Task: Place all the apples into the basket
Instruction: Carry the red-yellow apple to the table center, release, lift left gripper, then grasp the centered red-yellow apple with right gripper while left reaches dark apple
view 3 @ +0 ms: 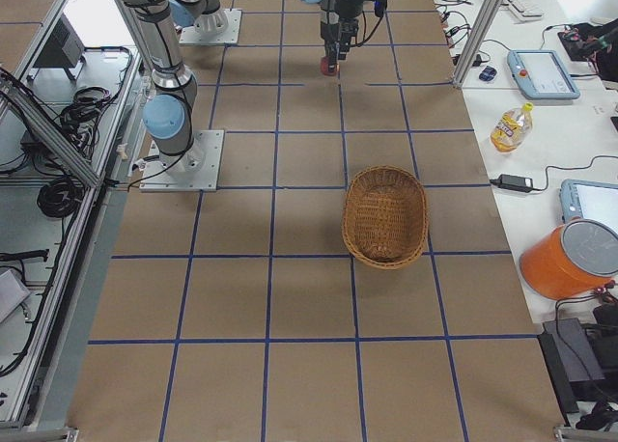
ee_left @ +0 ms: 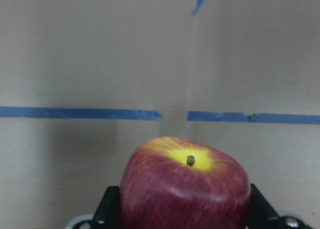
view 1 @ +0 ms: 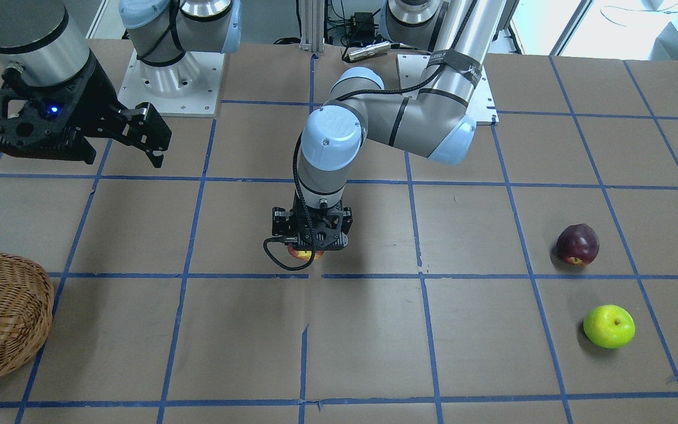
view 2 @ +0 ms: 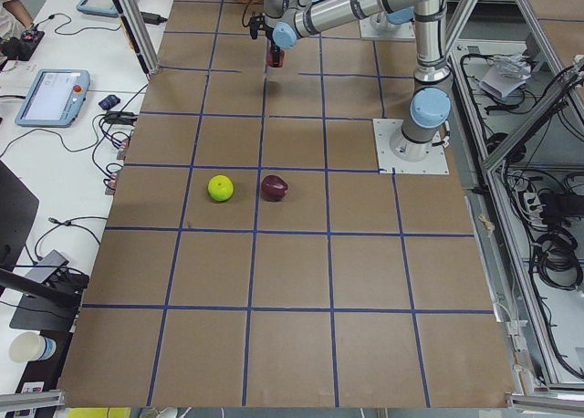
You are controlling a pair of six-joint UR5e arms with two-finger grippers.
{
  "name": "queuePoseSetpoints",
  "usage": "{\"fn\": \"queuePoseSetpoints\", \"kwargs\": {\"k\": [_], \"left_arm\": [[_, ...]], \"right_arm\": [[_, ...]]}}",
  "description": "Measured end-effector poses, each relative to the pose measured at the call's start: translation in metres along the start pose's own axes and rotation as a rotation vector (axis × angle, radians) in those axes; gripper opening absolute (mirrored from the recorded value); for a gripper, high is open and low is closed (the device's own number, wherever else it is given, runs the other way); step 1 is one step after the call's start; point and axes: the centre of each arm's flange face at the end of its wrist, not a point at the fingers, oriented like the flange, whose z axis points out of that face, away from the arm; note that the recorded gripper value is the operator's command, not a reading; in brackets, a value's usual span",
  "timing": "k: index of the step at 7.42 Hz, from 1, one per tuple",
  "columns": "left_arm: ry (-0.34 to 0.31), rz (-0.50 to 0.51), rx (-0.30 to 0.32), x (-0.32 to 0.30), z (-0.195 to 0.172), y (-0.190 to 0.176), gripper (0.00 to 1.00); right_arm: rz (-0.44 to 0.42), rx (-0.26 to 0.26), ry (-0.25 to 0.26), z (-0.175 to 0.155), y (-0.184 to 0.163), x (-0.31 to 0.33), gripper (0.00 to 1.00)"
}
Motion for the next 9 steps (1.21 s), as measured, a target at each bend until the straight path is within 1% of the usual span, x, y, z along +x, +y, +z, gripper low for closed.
{"fn": "queuePoseSetpoints", "kwargs": {"k": [1,2,3,4,5,6,7,8,9], "left_arm": [[0.003,0.01,0.014,0.01,0.01,0.002,1.0],[0.01,0.02,0.036,0.014,0.012,0.001,1.0],[0.013,0.021,0.05,0.011,0.006,-0.004,1.0],[0.01,0.015,0.049,0.0,-0.007,-0.011,1.0],[0.001,0.018,0.042,-0.016,-0.029,-0.02,1.0],[-0.018,0.026,0.024,-0.038,-0.056,-0.027,1.0],[-0.055,0.047,0.01,-0.07,-0.083,-0.035,1.0],[-0.111,0.089,-0.001,-0.12,-0.108,-0.048,1.0],[-0.146,0.125,-0.021,-0.18,-0.126,-0.063,1.0]], "right_arm": [[0.002,-0.003,0.001,0.002,-0.001,0.001,1.0],[0.003,-0.008,0.003,0.004,-0.002,0.002,1.0],[0.004,-0.012,0.004,0.006,-0.003,0.003,1.0],[0.004,-0.013,0.004,0.008,-0.004,0.003,1.0],[0.005,-0.021,0.006,0.013,-0.004,0.003,1.0],[0.005,-0.036,0.01,0.022,-0.004,0.004,1.0],[0.006,-0.048,0.017,0.028,-0.003,0.005,1.0],[0.007,-0.057,0.024,0.033,-0.003,0.005,1.0],[0.011,-0.073,0.025,0.047,-0.007,0.005,1.0]]}}
